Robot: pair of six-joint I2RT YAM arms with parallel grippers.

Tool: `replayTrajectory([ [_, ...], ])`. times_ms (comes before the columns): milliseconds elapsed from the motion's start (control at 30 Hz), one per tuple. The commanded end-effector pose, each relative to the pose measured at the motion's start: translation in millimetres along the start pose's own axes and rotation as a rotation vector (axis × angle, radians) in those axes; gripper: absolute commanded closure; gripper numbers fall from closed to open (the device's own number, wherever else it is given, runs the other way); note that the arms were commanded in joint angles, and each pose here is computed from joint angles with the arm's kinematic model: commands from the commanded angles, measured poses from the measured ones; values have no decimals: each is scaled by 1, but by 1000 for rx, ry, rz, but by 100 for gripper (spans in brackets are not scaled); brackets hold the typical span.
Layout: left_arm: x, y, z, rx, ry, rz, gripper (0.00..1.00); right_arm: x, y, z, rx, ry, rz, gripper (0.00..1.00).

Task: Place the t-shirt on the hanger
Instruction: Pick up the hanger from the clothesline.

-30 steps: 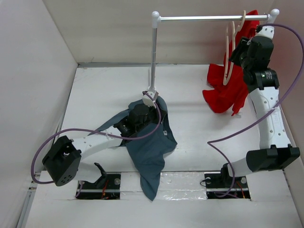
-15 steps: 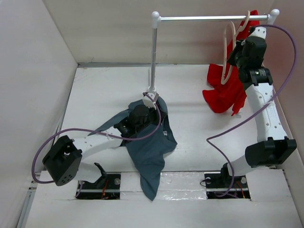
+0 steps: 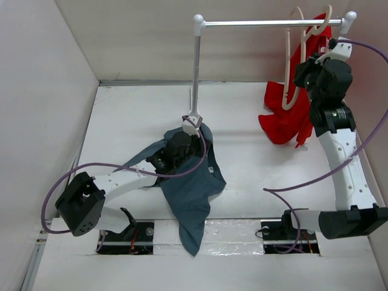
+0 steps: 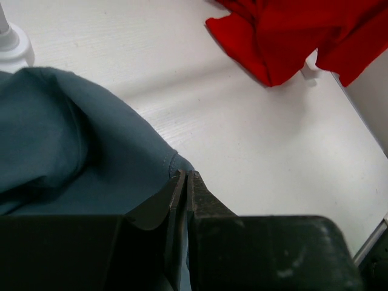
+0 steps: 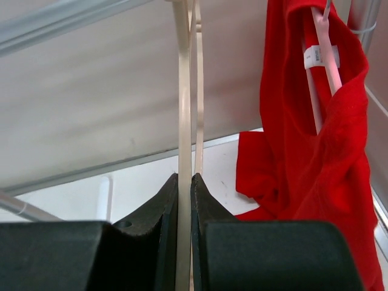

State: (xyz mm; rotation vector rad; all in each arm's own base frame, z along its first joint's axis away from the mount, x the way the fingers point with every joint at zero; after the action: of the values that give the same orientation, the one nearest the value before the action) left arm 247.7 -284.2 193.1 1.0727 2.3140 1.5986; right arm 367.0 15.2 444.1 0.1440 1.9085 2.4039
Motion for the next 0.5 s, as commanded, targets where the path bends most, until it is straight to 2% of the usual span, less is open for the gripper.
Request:
replayTrajectory([
  [0, -7, 34, -10, -21, 8, -98, 100, 10, 17, 12, -24, 69, -103, 100],
  [200, -22, 55, -1, 4, 7, -119, 100, 27, -13, 25, -45, 128, -50, 100],
  [367, -28, 78, 26, 41, 37, -163, 100, 58, -35, 41, -50, 195, -11, 100],
  [467, -31, 91, 38, 64, 42, -180, 100, 90, -61, 64, -75, 361, 45, 100],
])
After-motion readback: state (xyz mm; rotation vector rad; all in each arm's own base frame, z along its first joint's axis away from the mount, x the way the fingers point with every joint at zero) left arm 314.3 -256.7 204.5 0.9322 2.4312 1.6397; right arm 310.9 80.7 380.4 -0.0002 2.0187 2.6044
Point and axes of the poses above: each gripper's point midway between its finger pads, its own x axis back along the fingers, its own z axis along the line the jaws close on, y = z × x, the point moved 5 cm from there along x, back along the fingers, and after that the axes turned 2 degrees about x, right-handed, at the moved point
